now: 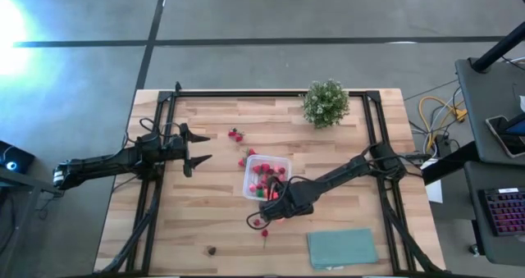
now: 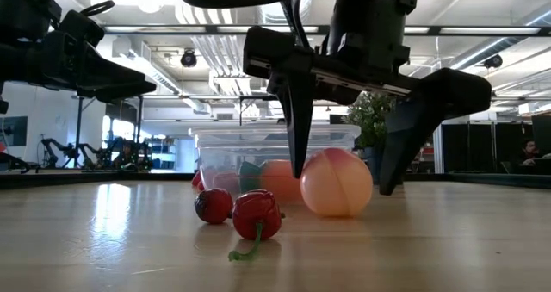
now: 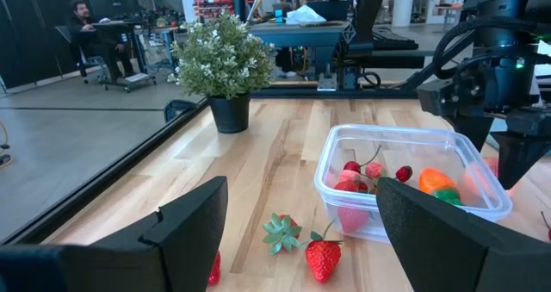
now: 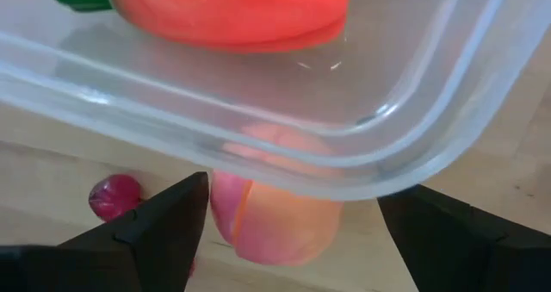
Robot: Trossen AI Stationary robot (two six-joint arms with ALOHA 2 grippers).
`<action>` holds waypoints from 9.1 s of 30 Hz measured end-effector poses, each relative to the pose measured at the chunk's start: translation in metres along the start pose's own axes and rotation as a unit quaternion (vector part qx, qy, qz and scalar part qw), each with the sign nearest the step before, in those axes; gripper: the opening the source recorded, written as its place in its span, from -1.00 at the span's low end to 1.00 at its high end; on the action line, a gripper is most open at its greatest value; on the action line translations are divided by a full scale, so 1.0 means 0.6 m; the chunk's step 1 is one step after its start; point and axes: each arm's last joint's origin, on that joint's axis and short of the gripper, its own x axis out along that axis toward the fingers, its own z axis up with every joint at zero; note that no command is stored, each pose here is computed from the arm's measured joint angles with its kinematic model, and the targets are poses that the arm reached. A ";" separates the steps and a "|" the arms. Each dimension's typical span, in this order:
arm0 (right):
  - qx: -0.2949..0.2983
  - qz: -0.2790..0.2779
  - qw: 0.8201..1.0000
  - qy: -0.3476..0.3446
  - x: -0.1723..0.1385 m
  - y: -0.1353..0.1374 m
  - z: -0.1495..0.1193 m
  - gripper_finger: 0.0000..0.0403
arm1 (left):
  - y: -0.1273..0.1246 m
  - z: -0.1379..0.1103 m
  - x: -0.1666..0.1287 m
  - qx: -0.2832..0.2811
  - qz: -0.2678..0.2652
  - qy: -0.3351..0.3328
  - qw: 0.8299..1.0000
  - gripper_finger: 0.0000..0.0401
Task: Pick and placing Produce into tupperware
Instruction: Put the peach into the transparent bin, then put the cherry into the transparent bin
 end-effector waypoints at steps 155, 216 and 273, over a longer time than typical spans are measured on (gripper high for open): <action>-0.083 0.035 0.991 0.094 0.048 0.086 -0.065 0.06 | 0.000 0.000 0.000 0.000 0.000 0.000 1.000 0.41; -0.125 0.009 0.988 -0.092 -0.104 0.077 0.144 -0.18 | 0.000 0.000 0.000 0.000 0.000 0.000 1.000 0.41; -0.506 0.102 0.855 -0.045 0.023 0.103 -0.064 0.11 | 0.000 0.000 0.000 0.000 0.000 0.000 1.000 0.41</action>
